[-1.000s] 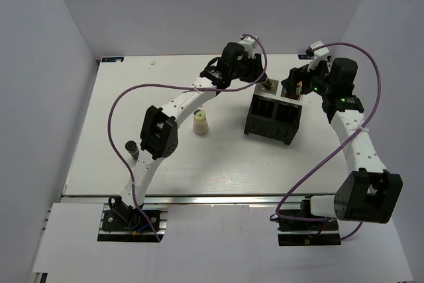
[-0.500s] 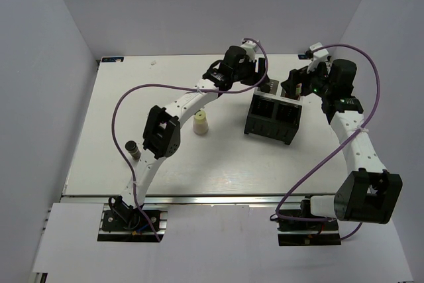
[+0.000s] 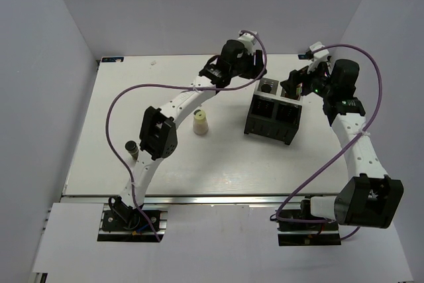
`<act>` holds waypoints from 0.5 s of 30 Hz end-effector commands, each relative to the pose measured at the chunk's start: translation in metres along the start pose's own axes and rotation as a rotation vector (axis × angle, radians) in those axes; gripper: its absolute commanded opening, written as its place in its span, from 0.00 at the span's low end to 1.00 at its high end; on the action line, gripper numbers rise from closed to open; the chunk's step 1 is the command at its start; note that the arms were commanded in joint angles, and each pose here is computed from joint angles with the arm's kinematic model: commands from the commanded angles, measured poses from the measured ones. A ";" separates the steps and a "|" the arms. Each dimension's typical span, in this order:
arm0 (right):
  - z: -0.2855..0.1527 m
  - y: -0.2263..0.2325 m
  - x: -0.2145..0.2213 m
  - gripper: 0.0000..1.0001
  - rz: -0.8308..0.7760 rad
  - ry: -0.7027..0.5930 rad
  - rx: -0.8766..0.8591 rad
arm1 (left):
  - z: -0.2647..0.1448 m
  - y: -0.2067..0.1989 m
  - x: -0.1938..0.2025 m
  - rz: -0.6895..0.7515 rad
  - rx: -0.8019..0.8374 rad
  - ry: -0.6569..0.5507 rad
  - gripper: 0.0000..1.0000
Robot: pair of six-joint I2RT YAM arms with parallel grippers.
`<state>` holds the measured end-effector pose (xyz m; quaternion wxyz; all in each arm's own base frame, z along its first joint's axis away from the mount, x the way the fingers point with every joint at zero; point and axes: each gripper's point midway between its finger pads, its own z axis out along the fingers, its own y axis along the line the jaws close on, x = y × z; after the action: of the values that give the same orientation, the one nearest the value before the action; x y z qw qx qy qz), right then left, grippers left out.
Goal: Organize the condiment bottles
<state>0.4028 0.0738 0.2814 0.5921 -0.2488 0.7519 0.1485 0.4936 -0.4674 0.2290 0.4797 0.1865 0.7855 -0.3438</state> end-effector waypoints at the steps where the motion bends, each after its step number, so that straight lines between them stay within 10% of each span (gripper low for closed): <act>1: -0.009 0.013 -0.037 0.89 -0.121 -0.125 -0.072 | -0.074 -0.017 -0.104 0.043 -0.036 -0.191 0.66; 5: -0.013 0.034 -0.052 0.89 -0.196 -0.178 -0.191 | -0.141 0.006 -0.144 0.042 -0.098 -0.248 0.36; 9: -0.013 0.076 -0.055 0.89 -0.267 -0.194 -0.392 | -0.201 0.037 -0.151 0.025 -0.193 -0.249 0.30; 15: -0.008 0.180 -0.046 0.86 -0.446 -0.227 -0.788 | -0.280 0.079 -0.130 0.037 -0.407 -0.209 0.77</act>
<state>0.3412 0.1918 0.3118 0.5721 -0.5070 0.5840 0.2730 0.4510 -0.2253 0.4212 0.6151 0.0634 0.7498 -0.2352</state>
